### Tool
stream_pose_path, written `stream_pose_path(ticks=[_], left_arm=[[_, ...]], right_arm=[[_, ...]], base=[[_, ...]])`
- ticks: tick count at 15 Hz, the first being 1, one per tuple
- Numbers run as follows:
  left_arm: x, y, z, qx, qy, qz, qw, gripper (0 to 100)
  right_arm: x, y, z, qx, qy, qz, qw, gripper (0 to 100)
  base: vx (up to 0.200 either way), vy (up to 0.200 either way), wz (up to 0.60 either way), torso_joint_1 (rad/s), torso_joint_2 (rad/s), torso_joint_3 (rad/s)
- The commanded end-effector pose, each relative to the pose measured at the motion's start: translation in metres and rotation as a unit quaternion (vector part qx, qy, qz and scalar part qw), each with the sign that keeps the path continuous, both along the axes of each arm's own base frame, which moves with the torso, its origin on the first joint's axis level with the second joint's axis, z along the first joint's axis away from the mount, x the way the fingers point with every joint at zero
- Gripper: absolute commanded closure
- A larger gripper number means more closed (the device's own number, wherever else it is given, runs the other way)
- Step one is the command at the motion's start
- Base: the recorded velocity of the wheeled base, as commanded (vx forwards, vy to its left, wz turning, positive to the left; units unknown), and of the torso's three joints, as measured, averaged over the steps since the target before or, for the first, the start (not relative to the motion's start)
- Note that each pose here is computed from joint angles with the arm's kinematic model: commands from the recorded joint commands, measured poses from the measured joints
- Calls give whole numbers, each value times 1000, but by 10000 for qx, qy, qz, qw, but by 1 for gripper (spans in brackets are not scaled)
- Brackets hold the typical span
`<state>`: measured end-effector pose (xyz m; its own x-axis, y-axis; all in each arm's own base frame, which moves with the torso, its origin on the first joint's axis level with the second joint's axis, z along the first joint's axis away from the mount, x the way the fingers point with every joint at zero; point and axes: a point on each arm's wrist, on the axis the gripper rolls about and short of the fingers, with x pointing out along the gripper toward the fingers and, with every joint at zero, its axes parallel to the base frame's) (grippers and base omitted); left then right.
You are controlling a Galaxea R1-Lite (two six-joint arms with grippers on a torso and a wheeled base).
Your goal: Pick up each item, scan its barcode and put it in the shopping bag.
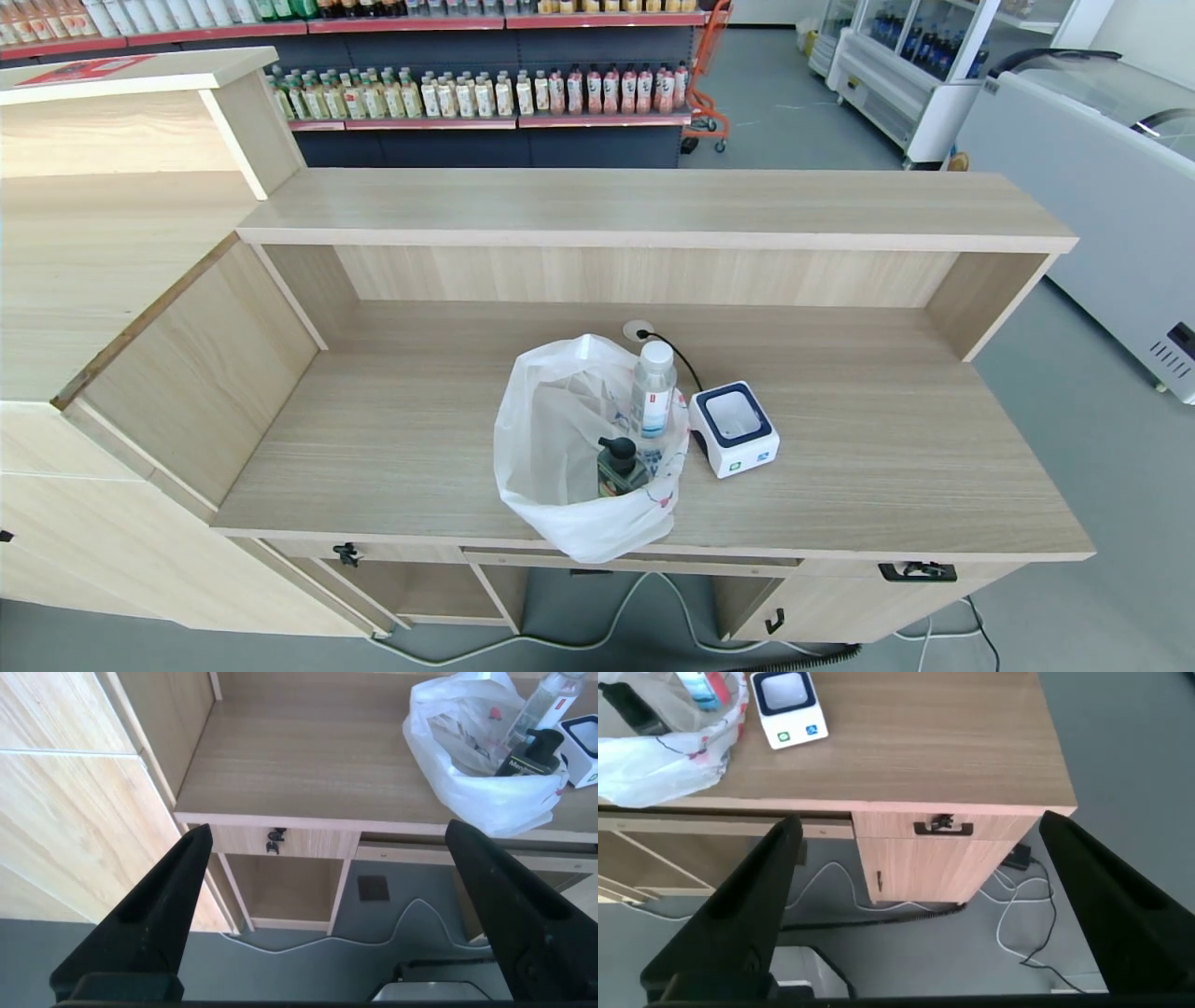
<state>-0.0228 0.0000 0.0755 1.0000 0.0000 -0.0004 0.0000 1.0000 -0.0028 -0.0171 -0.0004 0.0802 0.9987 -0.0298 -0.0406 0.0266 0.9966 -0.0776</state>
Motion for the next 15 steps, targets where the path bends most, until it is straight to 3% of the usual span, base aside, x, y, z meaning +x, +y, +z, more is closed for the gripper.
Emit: stream_pose_path(ticks=[1, 15], left_arm=[[0, 0, 0, -2, -2, 0, 10000, 0], [0, 0, 0, -2, -2, 0, 10000, 0]], right_arm=[[-5, 0, -1, -2, -326, 19, 9995, 0], [-6, 0, 0, 963, -443, 20, 9944, 0]], base=[[0, 0, 0, 0, 0, 0], [0, 0, 0, 0, 0, 0]])
